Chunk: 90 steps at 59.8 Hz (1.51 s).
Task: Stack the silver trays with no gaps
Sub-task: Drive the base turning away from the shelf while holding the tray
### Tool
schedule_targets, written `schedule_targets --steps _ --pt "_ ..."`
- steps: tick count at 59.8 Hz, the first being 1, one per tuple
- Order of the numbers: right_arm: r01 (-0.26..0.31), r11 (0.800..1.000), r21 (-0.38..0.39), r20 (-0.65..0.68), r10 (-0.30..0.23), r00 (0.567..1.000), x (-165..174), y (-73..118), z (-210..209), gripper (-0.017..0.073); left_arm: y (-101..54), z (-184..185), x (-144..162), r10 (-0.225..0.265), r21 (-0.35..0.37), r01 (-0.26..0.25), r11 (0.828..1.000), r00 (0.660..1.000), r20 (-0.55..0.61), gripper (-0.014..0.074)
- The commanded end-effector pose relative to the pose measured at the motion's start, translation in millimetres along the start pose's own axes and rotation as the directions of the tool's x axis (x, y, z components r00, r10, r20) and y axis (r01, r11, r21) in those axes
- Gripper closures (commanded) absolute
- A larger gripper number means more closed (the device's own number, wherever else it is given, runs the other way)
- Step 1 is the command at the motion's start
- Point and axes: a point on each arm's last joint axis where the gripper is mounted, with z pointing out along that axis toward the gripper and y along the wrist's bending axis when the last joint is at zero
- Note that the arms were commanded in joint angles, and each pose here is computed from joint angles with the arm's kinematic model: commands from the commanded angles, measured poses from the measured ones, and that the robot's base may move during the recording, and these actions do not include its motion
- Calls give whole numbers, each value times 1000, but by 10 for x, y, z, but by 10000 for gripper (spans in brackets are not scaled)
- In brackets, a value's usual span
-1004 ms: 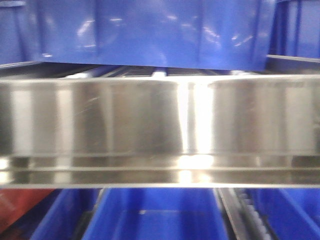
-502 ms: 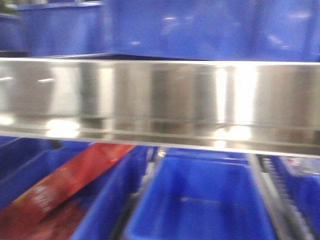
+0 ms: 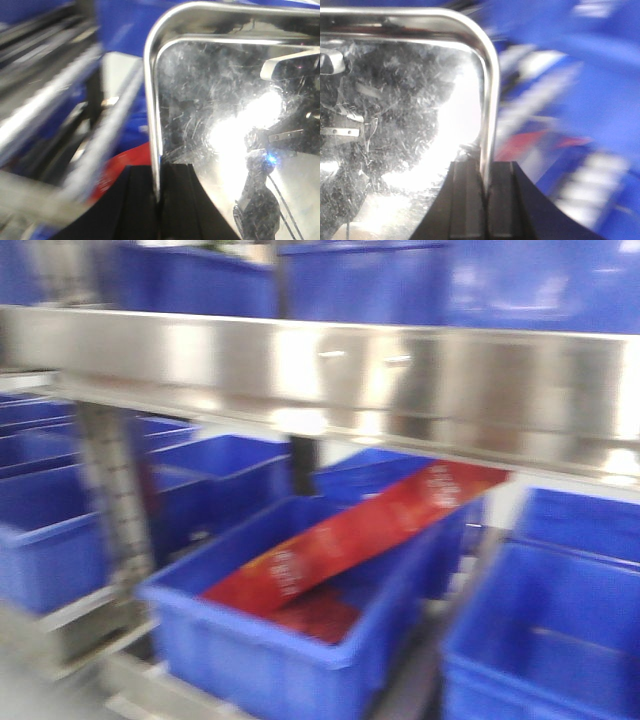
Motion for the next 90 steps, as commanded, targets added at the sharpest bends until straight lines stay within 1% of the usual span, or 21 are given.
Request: schedule_targets --steps 1,90 --pt "14 1000 -12 56 -14 998 -66 30 -75 639 -24 -71 -96 -1 26 0 1000 998 63 598" --pt "14 1000 -12 56 -14 998 -66 30 -75 639 -24 -71 -96 -1 26 0 1000 998 63 598"
